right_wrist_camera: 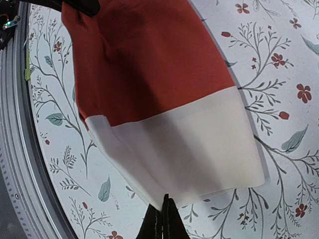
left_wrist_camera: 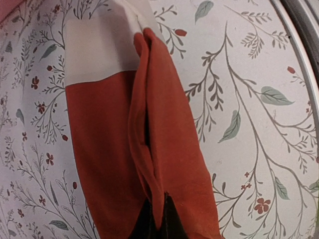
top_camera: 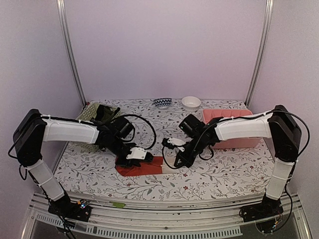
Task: Roll the underwear
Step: Fold the underwear at the center of the board.
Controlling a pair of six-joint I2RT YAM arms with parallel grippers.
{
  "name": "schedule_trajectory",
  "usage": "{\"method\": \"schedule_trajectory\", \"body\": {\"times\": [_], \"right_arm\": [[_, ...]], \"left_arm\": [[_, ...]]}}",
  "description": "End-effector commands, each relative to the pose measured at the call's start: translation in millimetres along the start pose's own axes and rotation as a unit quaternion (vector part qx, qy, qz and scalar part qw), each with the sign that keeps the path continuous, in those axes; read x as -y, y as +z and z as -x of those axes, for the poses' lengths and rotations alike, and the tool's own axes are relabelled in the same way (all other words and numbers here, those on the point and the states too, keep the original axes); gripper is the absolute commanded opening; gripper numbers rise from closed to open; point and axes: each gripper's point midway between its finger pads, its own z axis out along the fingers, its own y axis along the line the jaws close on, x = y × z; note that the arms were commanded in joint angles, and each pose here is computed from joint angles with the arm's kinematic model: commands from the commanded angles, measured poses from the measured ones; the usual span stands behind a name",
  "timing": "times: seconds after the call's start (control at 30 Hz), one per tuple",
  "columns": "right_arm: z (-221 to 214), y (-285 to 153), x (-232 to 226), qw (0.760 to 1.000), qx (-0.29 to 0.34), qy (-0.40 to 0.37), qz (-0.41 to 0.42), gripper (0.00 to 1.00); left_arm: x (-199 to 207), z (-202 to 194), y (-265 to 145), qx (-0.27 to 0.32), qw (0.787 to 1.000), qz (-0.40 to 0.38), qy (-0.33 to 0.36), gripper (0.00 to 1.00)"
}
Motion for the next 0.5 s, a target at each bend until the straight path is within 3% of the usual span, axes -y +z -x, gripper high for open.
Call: {"method": "schedule_trajectory", "body": {"times": [0.0, 0.47], "right_arm": [[3.8, 3.4, 14.7, 1.000, -0.016, 0.006, -0.004, 0.00], [17.3, 13.1, 47.4, 0.999, -0.014, 0.046, 0.000, 0.00]], "left_arm": [[-6.8, -9.7, 2.2, -0.005, 1.000, -0.025, 0.005, 0.00], [-44.9, -31.1, 10.6, -0.022, 0.999, -0.026, 0.007, 0.00]]}}
